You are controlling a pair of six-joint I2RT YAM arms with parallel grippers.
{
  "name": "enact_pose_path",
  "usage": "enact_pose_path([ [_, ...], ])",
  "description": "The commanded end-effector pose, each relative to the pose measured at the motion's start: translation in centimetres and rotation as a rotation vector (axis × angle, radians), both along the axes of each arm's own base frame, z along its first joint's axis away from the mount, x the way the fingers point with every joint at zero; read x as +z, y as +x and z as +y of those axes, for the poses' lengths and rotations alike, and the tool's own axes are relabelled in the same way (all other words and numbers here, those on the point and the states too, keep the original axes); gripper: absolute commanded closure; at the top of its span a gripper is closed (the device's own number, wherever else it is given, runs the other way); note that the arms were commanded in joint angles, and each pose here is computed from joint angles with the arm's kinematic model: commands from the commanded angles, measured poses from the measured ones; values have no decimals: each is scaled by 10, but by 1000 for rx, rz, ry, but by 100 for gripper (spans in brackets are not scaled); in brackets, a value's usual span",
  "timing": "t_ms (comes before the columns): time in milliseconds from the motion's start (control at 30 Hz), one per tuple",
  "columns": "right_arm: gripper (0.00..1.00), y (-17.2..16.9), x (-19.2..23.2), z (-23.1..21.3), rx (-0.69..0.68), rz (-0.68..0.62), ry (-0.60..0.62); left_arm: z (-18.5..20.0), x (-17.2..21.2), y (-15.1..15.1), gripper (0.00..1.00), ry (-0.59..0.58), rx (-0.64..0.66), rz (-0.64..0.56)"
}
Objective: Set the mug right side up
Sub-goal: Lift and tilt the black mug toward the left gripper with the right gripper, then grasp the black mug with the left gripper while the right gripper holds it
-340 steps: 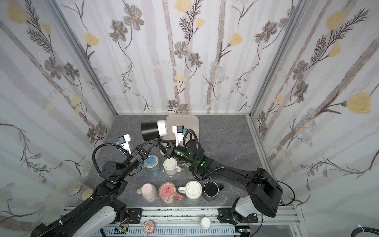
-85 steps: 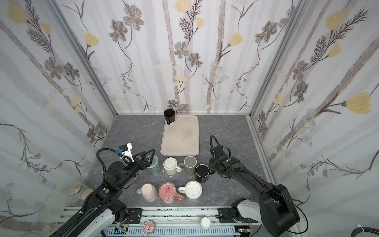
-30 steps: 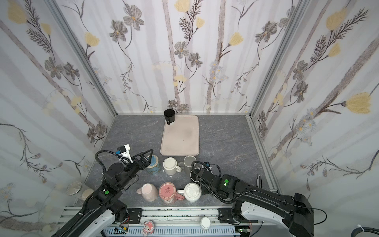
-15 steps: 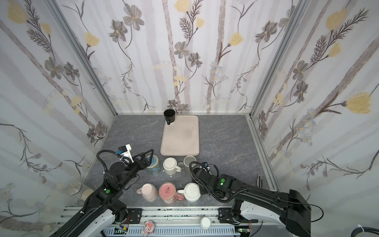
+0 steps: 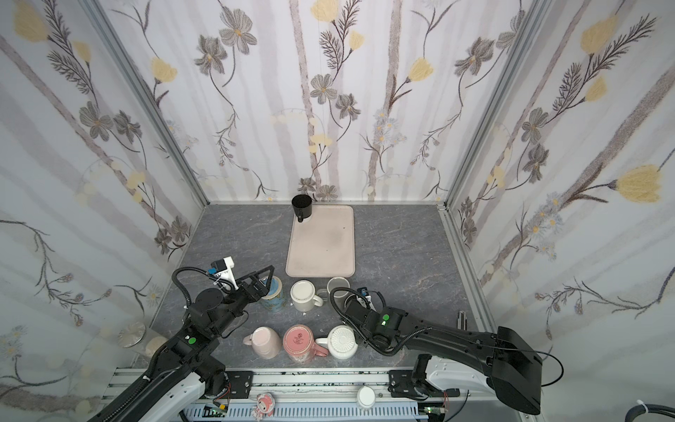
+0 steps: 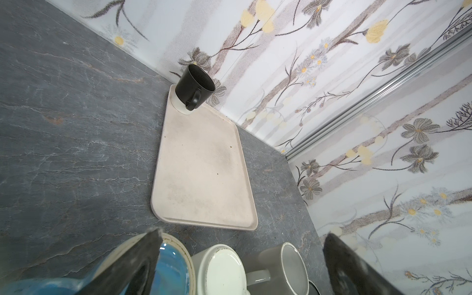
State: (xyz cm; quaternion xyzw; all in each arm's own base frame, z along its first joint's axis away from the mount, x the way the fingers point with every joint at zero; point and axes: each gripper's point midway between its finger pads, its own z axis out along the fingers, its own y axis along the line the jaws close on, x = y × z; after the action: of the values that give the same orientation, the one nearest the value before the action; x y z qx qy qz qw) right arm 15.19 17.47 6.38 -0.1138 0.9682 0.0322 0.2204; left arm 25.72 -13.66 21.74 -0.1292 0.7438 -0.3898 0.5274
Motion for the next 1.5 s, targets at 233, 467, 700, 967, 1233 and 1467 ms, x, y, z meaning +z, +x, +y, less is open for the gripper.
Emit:
enact_pose_path([
  [233,100,18,13,-18,-94,-76,-42,-5,13,0,0,-25,-26,-41],
  [467,100,49,68,-25,-168,-229,10,-5,19,0,0,-23,-29,-55],
  [700,100,91,157,-4,-152,-446,166,-5,30,0,0,-33,-29,-81],
  [967,100,122,248,92,105,-662,593,-16,62,3,0,-55,-72,-112],
  [1233,100,123,298,139,224,-713,1036,-45,90,-5,6,-180,-242,-211],
  [1467,100,107,319,169,345,-644,1292,-61,105,-8,22,-262,-343,-282],
])
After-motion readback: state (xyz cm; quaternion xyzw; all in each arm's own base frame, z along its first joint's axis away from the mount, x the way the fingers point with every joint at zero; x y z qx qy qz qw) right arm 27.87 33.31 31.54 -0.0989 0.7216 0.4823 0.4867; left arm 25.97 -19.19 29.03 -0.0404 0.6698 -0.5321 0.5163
